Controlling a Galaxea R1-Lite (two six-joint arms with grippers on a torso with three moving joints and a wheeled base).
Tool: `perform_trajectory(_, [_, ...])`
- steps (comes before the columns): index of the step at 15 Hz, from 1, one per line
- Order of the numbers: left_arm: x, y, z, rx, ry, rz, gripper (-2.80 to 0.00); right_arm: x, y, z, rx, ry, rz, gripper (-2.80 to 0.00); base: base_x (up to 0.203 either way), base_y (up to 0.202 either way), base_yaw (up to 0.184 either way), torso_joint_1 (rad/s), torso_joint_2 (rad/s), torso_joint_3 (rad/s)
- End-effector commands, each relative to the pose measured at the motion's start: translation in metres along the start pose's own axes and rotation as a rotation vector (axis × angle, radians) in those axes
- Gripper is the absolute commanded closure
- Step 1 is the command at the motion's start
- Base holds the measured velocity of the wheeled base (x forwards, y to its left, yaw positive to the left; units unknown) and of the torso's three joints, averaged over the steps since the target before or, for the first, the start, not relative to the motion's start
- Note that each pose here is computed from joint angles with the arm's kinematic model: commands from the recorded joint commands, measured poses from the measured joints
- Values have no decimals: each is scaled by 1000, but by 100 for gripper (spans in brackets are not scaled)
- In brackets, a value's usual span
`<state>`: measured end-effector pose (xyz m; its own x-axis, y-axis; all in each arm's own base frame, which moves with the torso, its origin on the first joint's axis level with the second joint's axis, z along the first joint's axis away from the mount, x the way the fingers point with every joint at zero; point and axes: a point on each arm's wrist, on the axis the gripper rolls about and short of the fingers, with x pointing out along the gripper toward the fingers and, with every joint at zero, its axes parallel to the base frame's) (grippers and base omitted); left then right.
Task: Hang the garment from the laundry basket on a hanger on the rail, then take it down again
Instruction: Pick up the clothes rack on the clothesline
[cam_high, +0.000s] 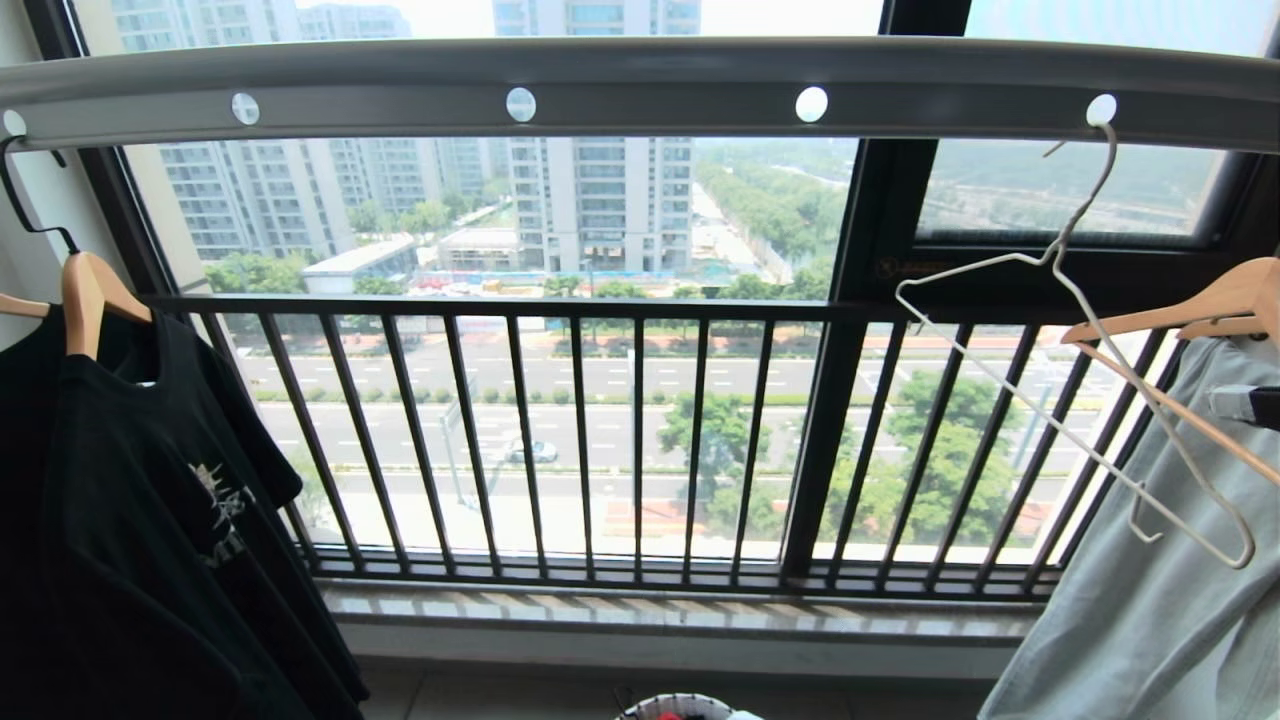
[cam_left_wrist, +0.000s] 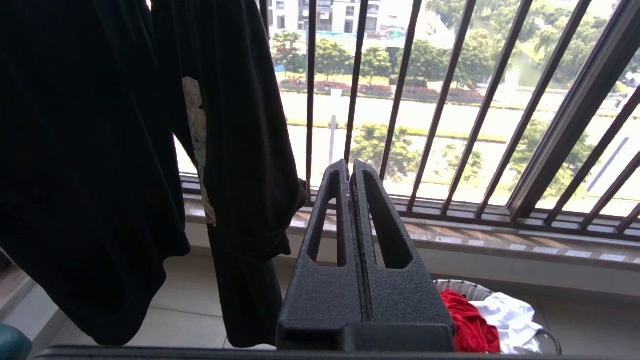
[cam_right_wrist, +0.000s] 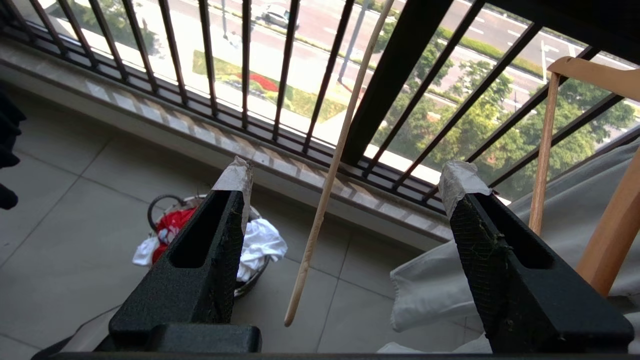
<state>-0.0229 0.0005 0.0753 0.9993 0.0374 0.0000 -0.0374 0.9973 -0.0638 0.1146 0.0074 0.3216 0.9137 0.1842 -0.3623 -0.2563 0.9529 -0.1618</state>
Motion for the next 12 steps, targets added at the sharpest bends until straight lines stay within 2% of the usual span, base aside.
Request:
perform_trajectory(1, [0,0,0,-1,1,1,0,23,-4,3,7,46,25,-280,0,0,0,0,0,0])
perform_trajectory(12, [0,0,0,-1,1,1,0,69,-9,9,25,140,52,-280,0,0,0,0,0,0])
